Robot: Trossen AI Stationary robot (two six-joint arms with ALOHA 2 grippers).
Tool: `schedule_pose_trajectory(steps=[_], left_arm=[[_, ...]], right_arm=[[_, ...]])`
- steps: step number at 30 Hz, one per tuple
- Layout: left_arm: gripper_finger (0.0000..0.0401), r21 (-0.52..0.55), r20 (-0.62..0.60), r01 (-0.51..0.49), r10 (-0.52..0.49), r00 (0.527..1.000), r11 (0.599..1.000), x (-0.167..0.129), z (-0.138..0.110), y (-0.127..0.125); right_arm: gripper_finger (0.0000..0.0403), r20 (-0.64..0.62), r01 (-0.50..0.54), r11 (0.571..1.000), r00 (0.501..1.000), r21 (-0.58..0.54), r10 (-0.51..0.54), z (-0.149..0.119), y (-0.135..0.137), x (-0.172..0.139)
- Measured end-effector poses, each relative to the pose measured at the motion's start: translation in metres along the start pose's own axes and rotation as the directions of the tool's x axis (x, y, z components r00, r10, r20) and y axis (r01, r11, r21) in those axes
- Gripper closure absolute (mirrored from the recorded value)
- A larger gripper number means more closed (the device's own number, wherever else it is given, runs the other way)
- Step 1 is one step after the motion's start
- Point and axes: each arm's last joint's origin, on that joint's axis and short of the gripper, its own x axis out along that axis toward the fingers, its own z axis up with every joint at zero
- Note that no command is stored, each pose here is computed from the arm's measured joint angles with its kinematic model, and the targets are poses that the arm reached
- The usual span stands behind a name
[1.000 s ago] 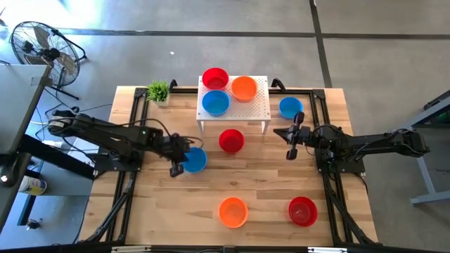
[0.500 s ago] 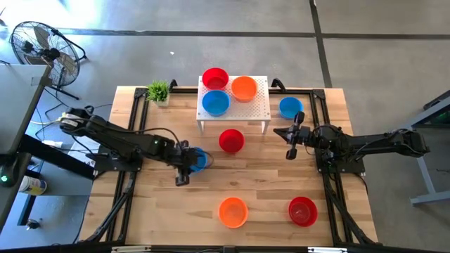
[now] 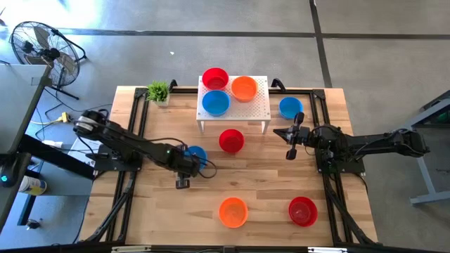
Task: Pick & Place Mini bowls
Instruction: Stack the bottom blue bowl on top of the blue bowl on the shelf
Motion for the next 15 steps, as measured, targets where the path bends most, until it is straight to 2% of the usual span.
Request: schedule_pose_trajectory(steps=[4, 9, 15], left_arm=[[0.0307, 0.002, -0.024, 0.017, -0.017, 1.000, 1.000, 0.004, 0.000, -0.002], [0.0384, 0.003, -0.041, 0.022, -0.022, 0.999, 1.000, 0.004, -0.001, -0.001], [0.0394, 0.007, -0.031, 0.053, -0.053, 0.998, 0.999, -0.022, 0.015, -0.004]], right_arm=[[0.0403, -0.011, -0.002, 1.000, 1.000, -0.005, 0.002, -0.001, 0.000, 0.000], [0.0403, -0.016, -0.003, 1.000, 1.000, -0.007, 0.003, -0.002, 0.000, 0.000], [0.0403, -0.018, -0.004, 1.000, 1.000, -0.010, 0.003, -0.002, 0.000, 0.000]])
